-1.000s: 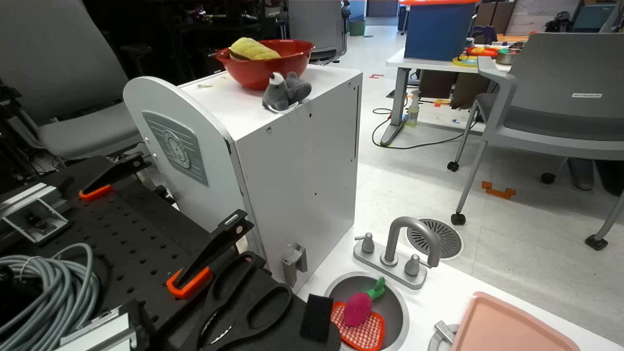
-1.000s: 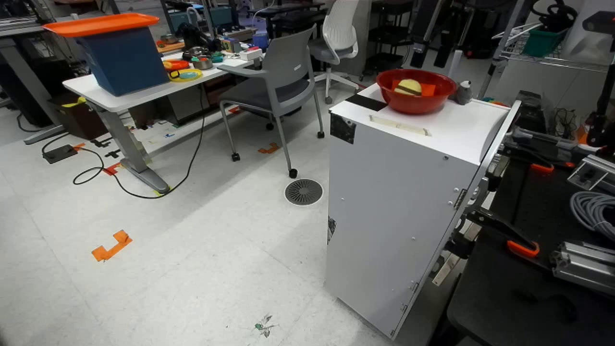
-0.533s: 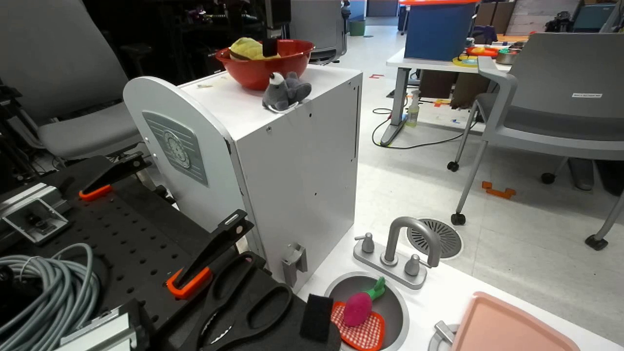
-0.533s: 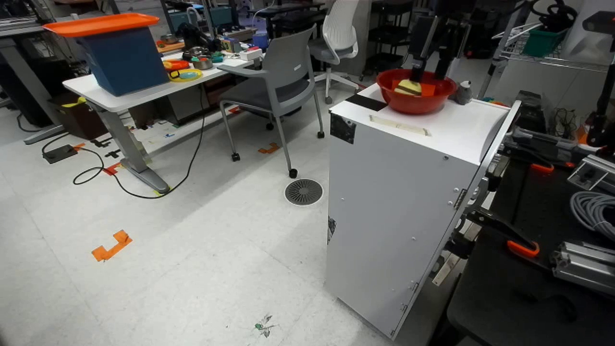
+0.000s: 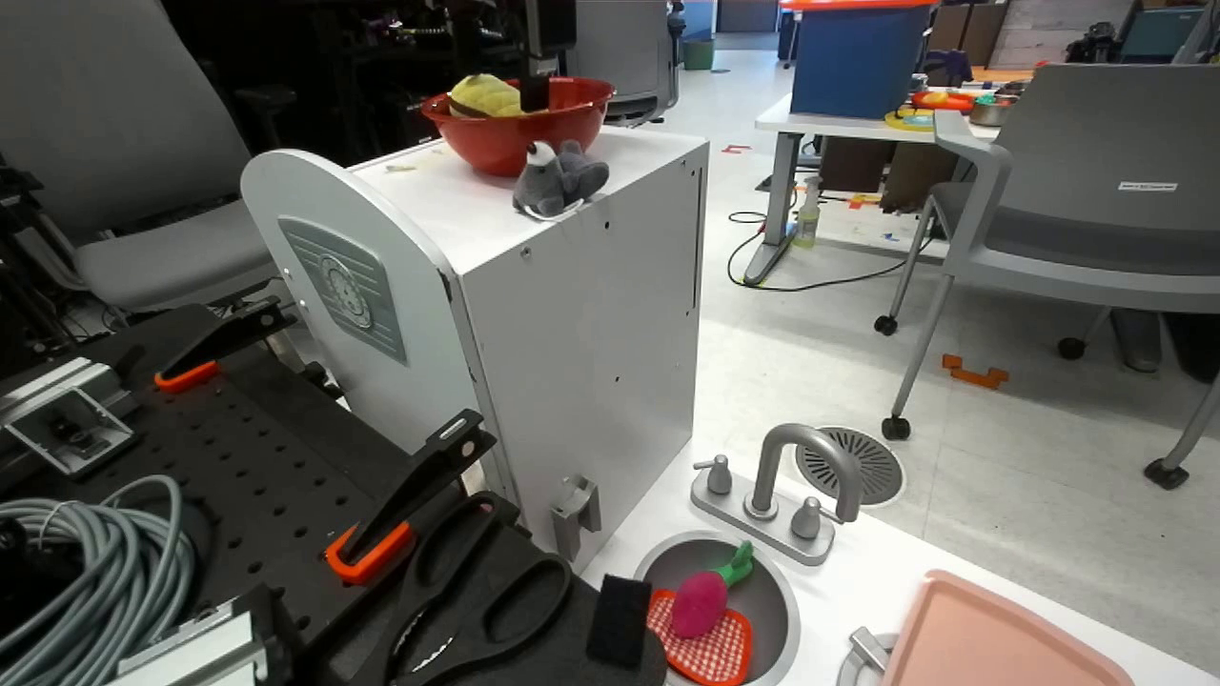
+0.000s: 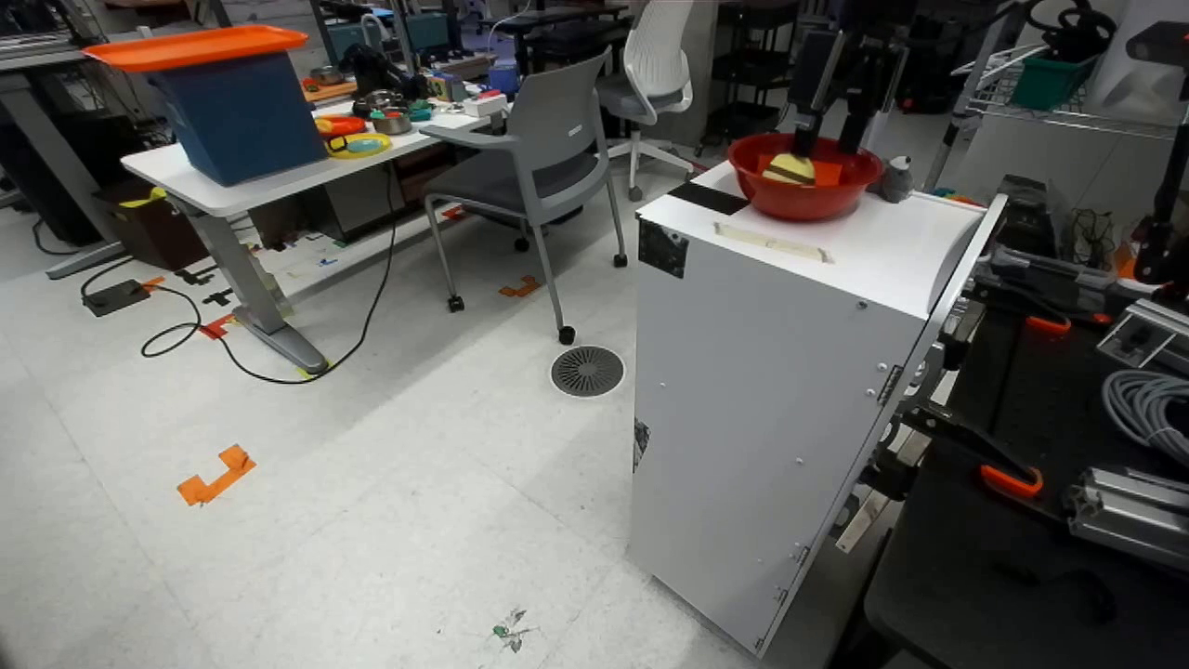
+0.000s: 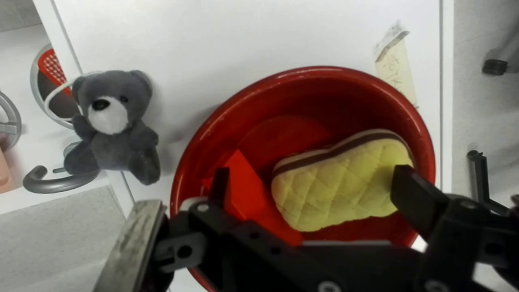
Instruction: Remove the yellow plushy from the red bowl and put it on top of the shelf
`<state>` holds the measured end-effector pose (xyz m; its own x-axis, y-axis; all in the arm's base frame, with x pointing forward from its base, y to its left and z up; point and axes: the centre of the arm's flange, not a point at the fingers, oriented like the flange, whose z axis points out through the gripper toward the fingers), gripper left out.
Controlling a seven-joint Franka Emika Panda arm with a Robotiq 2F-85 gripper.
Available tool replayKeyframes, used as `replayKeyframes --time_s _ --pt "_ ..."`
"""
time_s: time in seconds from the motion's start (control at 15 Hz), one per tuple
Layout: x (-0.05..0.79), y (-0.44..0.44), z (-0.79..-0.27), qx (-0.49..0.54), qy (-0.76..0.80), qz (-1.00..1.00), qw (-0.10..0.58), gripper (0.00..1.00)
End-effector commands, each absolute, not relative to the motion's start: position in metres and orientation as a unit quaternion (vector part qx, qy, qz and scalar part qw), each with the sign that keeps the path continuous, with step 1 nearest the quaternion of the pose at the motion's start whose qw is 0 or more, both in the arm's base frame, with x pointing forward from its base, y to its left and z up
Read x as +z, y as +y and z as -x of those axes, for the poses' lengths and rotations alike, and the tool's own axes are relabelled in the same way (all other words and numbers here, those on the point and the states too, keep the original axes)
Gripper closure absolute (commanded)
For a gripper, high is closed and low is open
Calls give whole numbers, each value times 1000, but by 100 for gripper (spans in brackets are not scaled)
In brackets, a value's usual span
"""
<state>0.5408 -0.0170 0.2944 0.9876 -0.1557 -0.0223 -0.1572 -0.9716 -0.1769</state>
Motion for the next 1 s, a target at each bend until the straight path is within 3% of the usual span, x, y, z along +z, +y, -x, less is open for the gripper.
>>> replayKeyframes --time_s 0.0,0.93 --pt "297 -23 -549 -10 92 991 102 0" --pt "308 1 -562 -27 63 991 117 0"
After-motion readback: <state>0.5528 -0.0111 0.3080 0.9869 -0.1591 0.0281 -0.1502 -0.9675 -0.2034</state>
